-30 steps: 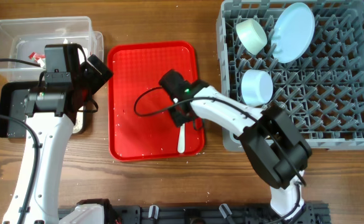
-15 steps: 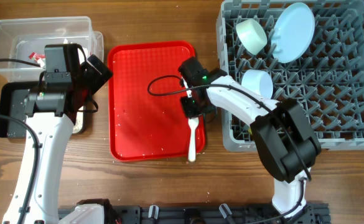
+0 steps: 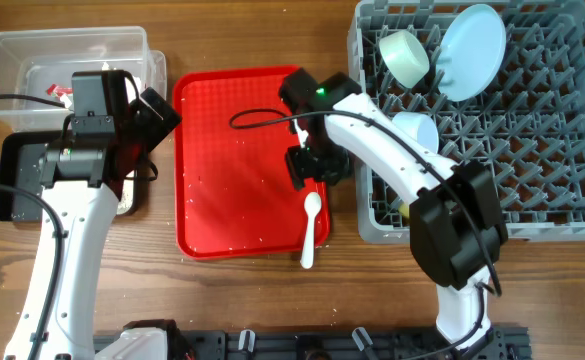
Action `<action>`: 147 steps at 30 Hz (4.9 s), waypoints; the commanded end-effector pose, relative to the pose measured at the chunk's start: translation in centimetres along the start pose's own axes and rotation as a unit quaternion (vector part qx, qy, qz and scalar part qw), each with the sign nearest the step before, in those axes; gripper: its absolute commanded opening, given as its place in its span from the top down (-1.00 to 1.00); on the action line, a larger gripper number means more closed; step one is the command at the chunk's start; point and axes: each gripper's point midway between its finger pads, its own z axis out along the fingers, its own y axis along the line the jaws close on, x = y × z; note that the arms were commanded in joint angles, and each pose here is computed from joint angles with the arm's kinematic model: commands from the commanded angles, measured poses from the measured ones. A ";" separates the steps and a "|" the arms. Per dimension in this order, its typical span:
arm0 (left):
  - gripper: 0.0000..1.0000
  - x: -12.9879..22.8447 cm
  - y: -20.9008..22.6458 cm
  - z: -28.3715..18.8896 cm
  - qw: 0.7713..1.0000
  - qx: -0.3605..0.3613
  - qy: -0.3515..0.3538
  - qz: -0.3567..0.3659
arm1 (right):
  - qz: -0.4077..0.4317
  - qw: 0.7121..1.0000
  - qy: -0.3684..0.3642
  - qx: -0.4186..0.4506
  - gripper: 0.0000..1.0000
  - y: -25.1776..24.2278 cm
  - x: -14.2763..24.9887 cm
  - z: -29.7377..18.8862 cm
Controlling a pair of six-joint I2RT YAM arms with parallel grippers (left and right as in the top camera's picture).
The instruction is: Sort waste into correct bins and load items into the dishwasher rack
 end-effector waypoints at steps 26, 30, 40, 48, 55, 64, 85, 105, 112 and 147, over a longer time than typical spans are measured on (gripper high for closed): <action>-1.00 -0.2 -0.1 -0.1 1.000 -0.002 -0.006 0.004 | -0.015 0.991 0.007 0.132 0.26 0.8 5.7 9.9; -1.00 -0.2 -0.1 -0.1 1.000 -0.002 -0.006 0.004 | -0.015 0.989 -0.034 0.143 0.61 0.5 3.8 9.8; -1.00 -0.2 -0.1 -0.1 1.000 -0.002 -0.006 0.004 | -0.011 0.987 -0.085 0.137 0.91 -0.2 -1.0 4.0; -1.00 -0.2 -0.1 -0.1 1.000 -0.002 -0.006 0.004 | 0.182 0.951 -0.240 0.074 0.91 -7.3 -2.8 -16.1; -1.00 -0.2 -0.1 -0.1 1.000 -0.002 -0.006 0.004 | 0.551 0.799 -0.234 0.046 0.91 -24.7 1.0 -18.6; -1.00 -0.2 -0.1 -0.1 1.000 -0.002 -0.006 0.004 | 0.699 0.671 -0.227 0.098 0.89 -29.3 2.6 -12.7; -1.00 -0.2 -0.1 -0.1 1.000 -0.002 -0.006 0.004 | 0.263 0.803 -0.532 0.046 -0.99 -18.0 18.2 -32.2; -1.00 -0.2 -0.1 -0.1 1.000 -0.002 -0.006 0.004 | 0.234 0.667 -0.708 -0.002 -0.99 -20.2 12.0 -11.7; -1.00 -0.2 -0.1 -0.1 1.000 -0.002 -0.006 0.004 | 0.183 0.639 -0.748 -0.005 -0.99 -19.2 12.7 -11.6; -1.00 7.4 5.1 -5.1 0.878 0.258 -0.358 0.186 | 0.159 0.648 -0.744 -0.016 -0.99 -18.3 12.5 -11.4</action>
